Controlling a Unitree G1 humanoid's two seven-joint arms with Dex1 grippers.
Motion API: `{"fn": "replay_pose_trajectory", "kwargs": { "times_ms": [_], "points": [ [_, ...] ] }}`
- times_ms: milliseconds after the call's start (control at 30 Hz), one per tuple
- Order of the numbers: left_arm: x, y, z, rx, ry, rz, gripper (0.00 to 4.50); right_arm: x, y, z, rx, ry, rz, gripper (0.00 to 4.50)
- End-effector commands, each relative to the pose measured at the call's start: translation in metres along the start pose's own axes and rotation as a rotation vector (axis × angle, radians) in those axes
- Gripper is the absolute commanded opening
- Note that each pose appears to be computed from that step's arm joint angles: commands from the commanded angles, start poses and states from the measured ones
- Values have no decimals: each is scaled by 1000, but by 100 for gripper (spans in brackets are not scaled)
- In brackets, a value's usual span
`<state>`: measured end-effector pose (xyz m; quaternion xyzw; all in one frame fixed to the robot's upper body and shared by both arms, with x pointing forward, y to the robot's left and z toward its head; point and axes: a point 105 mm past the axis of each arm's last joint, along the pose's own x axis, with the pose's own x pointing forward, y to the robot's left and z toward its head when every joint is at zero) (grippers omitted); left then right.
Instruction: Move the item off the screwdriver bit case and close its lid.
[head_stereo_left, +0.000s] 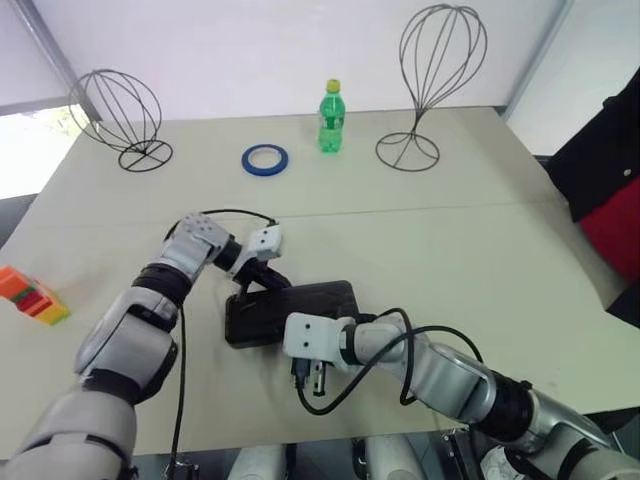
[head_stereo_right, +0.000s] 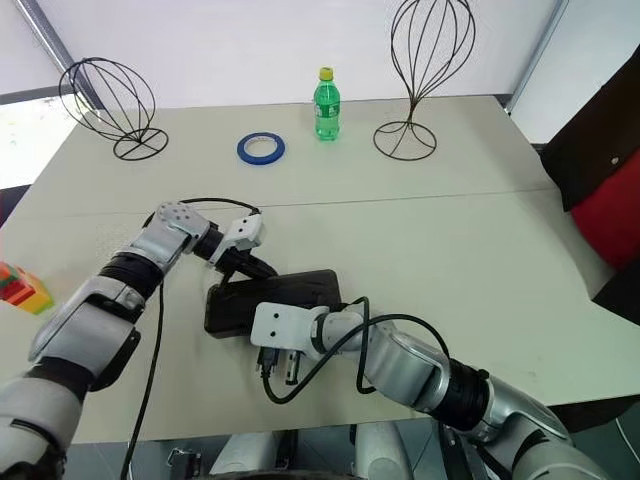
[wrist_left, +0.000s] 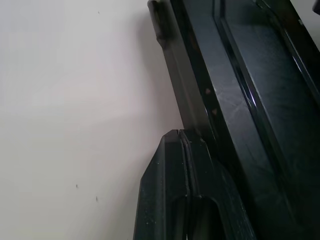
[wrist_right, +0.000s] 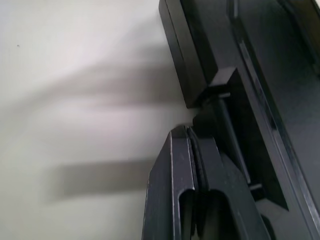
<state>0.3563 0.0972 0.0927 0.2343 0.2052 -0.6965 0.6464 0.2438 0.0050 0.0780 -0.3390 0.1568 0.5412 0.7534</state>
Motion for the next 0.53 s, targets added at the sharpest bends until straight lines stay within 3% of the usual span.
{"fn": "replay_pose_trajectory", "kwargs": {
  "times_ms": [33, 133, 233, 300, 433, 533],
  "points": [
    [6, 18, 14, 44, -78, 134, 0, -33, -15, 14, 196, -136, -52, 4],
    [-11, 40, 26, 28, -166, 315, 0, -68, 0, 27, 301, -286, 24, 4],
    [-52, 62, 40, -58, -335, 532, 0, -113, -11, 33, 426, -457, 11, 4],
    [-82, 70, 42, -132, -452, 659, 0, -138, -37, 26, 504, -529, -102, 4],
    [-120, 67, 31, -195, -558, 791, 0, -170, -90, 6, 596, -580, -362, 4],
    [-151, 46, 10, -266, -629, 930, 0, -189, -143, -34, 657, -527, -699, 4]
  ]
}}
